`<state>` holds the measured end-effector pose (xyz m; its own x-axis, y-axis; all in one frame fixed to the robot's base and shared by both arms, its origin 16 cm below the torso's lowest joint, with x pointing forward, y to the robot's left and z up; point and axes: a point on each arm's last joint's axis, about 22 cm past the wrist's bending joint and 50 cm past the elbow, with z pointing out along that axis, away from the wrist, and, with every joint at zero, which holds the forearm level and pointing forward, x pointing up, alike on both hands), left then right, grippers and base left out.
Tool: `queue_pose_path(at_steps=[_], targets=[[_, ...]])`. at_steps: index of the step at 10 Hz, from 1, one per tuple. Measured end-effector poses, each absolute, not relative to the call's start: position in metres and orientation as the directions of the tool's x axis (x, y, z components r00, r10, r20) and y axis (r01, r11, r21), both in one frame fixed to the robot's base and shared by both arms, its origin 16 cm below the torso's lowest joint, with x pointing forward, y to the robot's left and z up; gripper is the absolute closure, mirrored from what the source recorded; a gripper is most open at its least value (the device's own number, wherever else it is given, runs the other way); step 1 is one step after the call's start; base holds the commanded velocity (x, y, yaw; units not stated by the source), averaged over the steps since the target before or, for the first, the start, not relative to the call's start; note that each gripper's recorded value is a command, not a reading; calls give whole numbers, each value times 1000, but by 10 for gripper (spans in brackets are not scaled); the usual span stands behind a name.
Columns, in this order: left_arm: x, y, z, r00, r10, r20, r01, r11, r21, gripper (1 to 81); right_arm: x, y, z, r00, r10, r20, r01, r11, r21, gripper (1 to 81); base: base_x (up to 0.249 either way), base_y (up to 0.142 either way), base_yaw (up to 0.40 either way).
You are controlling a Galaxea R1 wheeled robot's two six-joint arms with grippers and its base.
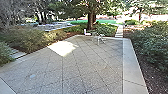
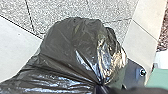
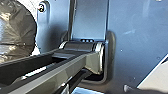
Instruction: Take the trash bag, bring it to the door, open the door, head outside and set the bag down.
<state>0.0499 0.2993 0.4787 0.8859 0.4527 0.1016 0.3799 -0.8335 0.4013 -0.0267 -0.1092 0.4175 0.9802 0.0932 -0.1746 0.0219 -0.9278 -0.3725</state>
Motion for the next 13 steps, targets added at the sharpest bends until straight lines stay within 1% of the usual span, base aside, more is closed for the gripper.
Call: queue_pose_path(at_steps=[4, 6, 8, 10, 12, 13], targets=[[113, 346, 496, 867, 495, 57, 440, -814, 380, 811, -51, -107, 413, 965, 73, -250, -27, -927, -373, 10, 0, 0, 0], [161, 363, 511, 857, 510, 76, 446, -806, 390, 811, -53, -108, 412, 963, 71, -259, -32, -928, -371, 10, 0, 0, 0], [198, 382, 525, 850, 520, 87, 452, -803, 388, 811, -53, -108, 412, 963, 70, -260, -32, -928, -371, 10, 0, 0, 0], [223, 388, 532, 849, 522, 83, 456, -803, 384, 811, -54, -108, 412, 963, 70, -261, -33, -928, -371, 10, 0, 0, 0], [252, 398, 537, 853, 518, 65, 464, -809, 361, 811, -60, -109, 412, 960, 62, -273, -45, -928, -370, 10, 0, 0, 0], [269, 409, 541, 853, 518, 61, 468, -813, 346, 811, -67, -110, 410, 955, 58, -292, -56, -928, -368, 10, 0, 0, 0]])
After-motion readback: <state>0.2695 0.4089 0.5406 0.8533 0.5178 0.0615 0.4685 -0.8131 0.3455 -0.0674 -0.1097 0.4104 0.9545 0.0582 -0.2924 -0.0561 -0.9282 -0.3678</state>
